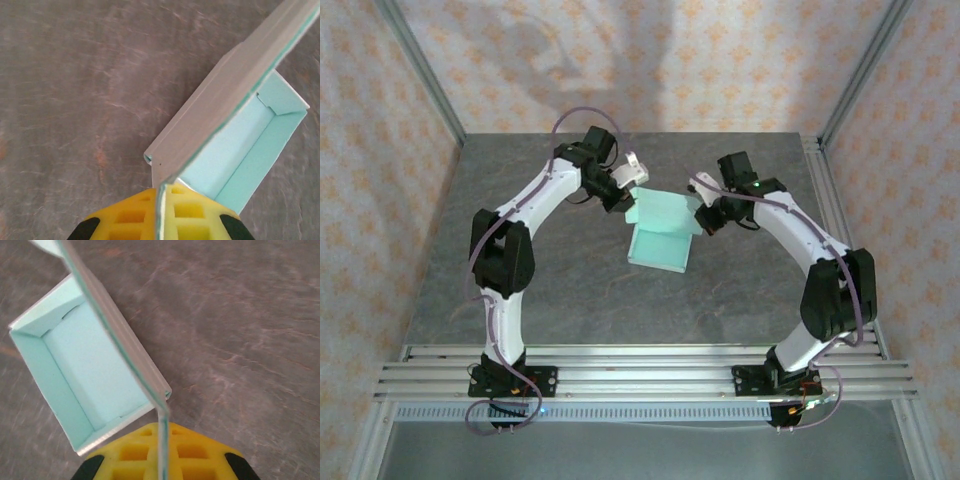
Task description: Fold the paper box
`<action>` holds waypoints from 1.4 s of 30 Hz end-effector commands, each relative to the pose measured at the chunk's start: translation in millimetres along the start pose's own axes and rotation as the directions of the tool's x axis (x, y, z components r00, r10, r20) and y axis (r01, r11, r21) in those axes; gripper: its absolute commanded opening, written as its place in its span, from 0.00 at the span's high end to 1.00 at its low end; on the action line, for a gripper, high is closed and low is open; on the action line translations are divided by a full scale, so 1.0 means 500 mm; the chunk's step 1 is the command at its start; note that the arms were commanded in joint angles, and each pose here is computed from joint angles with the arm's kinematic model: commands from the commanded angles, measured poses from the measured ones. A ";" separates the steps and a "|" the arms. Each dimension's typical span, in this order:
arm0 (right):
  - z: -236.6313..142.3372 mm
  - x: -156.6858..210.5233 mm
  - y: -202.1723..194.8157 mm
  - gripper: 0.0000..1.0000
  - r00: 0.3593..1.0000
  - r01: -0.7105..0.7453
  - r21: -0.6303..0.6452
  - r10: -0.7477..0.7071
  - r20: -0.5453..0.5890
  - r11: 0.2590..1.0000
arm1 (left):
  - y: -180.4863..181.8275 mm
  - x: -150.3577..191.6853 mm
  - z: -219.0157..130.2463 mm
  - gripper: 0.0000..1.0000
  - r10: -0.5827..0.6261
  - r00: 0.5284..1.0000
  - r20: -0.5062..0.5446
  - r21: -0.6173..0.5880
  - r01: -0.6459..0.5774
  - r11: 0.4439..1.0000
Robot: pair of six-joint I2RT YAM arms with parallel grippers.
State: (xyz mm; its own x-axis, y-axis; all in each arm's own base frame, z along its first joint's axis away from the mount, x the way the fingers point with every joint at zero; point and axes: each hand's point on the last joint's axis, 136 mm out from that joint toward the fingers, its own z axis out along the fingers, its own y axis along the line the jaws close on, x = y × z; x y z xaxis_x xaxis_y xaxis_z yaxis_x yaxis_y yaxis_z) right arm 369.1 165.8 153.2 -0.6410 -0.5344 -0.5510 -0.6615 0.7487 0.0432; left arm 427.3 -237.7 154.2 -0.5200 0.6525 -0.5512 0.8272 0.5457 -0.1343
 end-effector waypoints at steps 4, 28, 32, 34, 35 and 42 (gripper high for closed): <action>-0.054 -0.089 -0.074 1.00 0.947 -0.272 0.219 0.221 0.233 0.937 | 0.011 -0.058 -0.010 1.00 -0.166 0.984 0.068 -0.188 0.176 0.966; -0.075 -0.064 -0.153 1.00 0.616 -0.743 0.347 0.383 0.688 0.573 | -0.002 -0.147 0.111 1.00 -0.307 0.902 0.305 -0.296 0.396 0.869; -0.060 -0.044 -0.157 1.00 0.601 -0.751 0.347 0.364 0.711 0.561 | -0.001 -0.147 0.120 1.00 -0.303 0.884 0.357 -0.281 0.411 0.868; -0.049 -0.036 -0.156 1.00 0.597 -0.749 0.340 0.356 0.719 0.569 | -0.005 -0.150 0.125 1.00 -0.317 0.870 0.377 -0.259 0.428 0.866; -0.043 -0.032 -0.155 1.00 0.597 -0.747 0.336 0.356 0.719 0.574 | -0.009 -0.151 0.129 1.00 -0.322 0.868 0.379 -0.248 0.430 0.868; -0.015 -0.010 -0.144 1.00 0.593 -0.733 0.306 0.350 0.725 0.607 | -0.020 -0.145 0.154 1.00 -0.321 0.866 0.384 -0.263 0.436 0.860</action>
State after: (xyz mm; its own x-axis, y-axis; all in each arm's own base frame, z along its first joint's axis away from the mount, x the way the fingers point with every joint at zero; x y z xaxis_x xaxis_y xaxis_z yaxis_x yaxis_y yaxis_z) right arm 407.3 106.3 137.9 -0.4390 0.1805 -0.8802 0.1987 0.9749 0.1008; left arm 476.0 -324.9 142.7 -0.6267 0.2090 -0.7507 0.4476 0.8852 -0.1272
